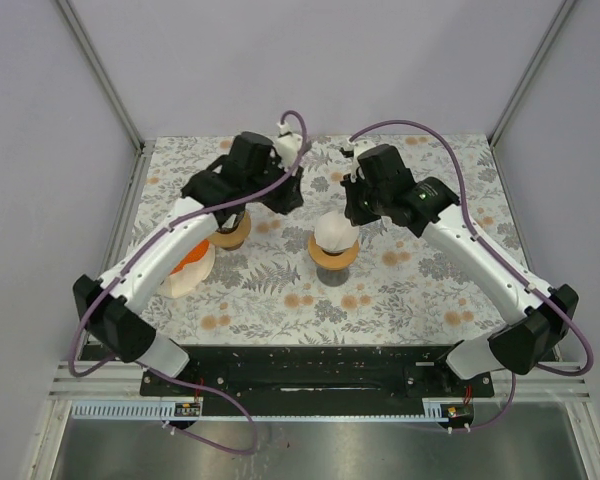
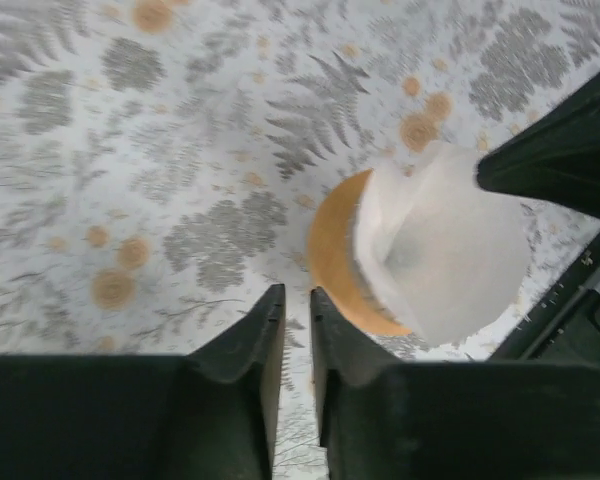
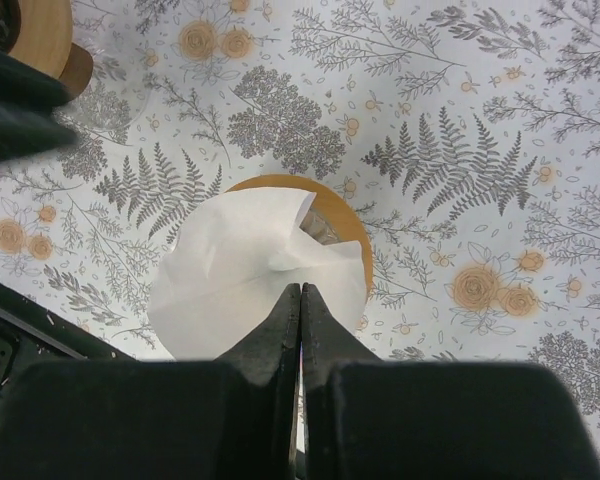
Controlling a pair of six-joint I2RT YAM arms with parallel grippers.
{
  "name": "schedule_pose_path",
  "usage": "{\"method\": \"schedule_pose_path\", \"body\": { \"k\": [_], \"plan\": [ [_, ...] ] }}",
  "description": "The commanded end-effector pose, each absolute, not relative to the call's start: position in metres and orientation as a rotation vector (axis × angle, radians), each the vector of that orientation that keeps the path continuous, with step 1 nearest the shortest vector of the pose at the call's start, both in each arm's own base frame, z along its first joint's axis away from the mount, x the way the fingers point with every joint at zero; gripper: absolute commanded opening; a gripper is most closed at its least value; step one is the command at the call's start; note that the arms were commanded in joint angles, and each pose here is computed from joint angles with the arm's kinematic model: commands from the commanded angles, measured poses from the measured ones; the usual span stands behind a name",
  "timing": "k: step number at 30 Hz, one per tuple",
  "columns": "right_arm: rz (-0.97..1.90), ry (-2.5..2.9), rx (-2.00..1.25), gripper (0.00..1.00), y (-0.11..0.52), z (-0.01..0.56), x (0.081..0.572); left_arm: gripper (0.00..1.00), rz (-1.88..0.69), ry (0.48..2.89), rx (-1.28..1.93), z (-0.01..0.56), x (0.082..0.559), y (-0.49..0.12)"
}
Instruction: Place the coffee filter in the dripper
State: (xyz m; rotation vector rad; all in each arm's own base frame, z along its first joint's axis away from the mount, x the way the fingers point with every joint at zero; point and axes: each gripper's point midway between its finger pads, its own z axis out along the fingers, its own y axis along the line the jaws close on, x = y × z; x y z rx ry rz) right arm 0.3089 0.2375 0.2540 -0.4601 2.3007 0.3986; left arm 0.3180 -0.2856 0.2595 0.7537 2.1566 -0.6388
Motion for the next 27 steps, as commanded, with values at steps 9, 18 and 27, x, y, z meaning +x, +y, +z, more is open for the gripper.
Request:
{"method": "schedule_pose_path", "body": {
  "k": [9, 18, 27],
  "plan": [
    [0.359, 2.211, -0.418, 0.00, 0.219, 0.284, 0.312, 0.00, -0.188, 2.118, 0.620, 0.292, 0.343, -0.116],
    [0.341, 2.215, -0.411, 0.00, 0.214, 0.281, 0.312, 0.00, -0.092, 2.233, 0.595, 0.240, 0.356, -0.090],
    [0.327, 2.220, -0.400, 0.00, 0.208, 0.277, 0.312, 0.00, -0.046, 2.352, 0.617, 0.191, 0.365, -0.079]
  ]
}}
